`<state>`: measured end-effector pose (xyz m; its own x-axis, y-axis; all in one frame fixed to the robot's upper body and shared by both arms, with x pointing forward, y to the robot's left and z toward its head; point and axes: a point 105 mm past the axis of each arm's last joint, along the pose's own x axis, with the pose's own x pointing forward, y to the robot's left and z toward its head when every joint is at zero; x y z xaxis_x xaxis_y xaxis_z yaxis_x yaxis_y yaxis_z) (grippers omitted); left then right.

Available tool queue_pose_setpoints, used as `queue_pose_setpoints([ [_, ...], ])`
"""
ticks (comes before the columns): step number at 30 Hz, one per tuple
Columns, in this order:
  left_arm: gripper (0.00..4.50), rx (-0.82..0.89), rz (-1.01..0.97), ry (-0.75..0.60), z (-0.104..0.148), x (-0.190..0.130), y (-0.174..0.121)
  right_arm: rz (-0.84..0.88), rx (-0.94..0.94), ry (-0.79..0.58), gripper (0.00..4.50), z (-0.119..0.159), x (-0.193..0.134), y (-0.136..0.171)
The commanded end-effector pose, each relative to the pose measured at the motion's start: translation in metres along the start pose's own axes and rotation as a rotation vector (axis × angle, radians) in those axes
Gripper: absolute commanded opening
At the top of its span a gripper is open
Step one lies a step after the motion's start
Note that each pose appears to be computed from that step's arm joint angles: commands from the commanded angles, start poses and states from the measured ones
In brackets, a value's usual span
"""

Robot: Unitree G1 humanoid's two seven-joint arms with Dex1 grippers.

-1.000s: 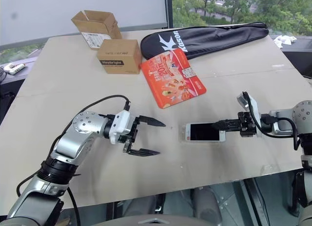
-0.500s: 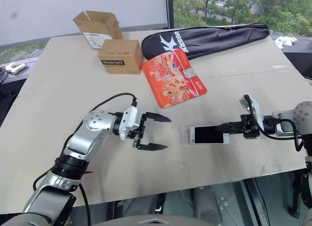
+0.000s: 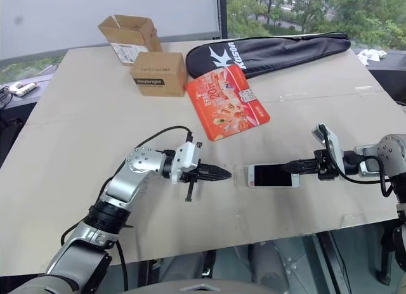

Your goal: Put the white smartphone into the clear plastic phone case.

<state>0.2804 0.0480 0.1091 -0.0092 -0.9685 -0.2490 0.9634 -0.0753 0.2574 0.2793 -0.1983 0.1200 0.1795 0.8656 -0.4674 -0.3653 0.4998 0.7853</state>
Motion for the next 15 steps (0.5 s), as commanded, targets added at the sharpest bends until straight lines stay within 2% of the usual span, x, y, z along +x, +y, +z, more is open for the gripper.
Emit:
queue_pose_setpoints([
  [1,0.02,0.056,0.039,-0.008,0.007,0.018,0.013,-0.128,0.060,0.081,0.00,-0.016,0.006,-0.026],
  [7,0.02,0.049,0.101,-0.023,0.010,0.042,0.026,-0.147,0.091,0.093,0.00,-0.016,0.014,-0.036],
  [15,0.02,0.006,0.057,0.059,-0.009,0.056,0.012,-0.160,0.067,0.090,0.00,-0.014,0.017,-0.042],
])
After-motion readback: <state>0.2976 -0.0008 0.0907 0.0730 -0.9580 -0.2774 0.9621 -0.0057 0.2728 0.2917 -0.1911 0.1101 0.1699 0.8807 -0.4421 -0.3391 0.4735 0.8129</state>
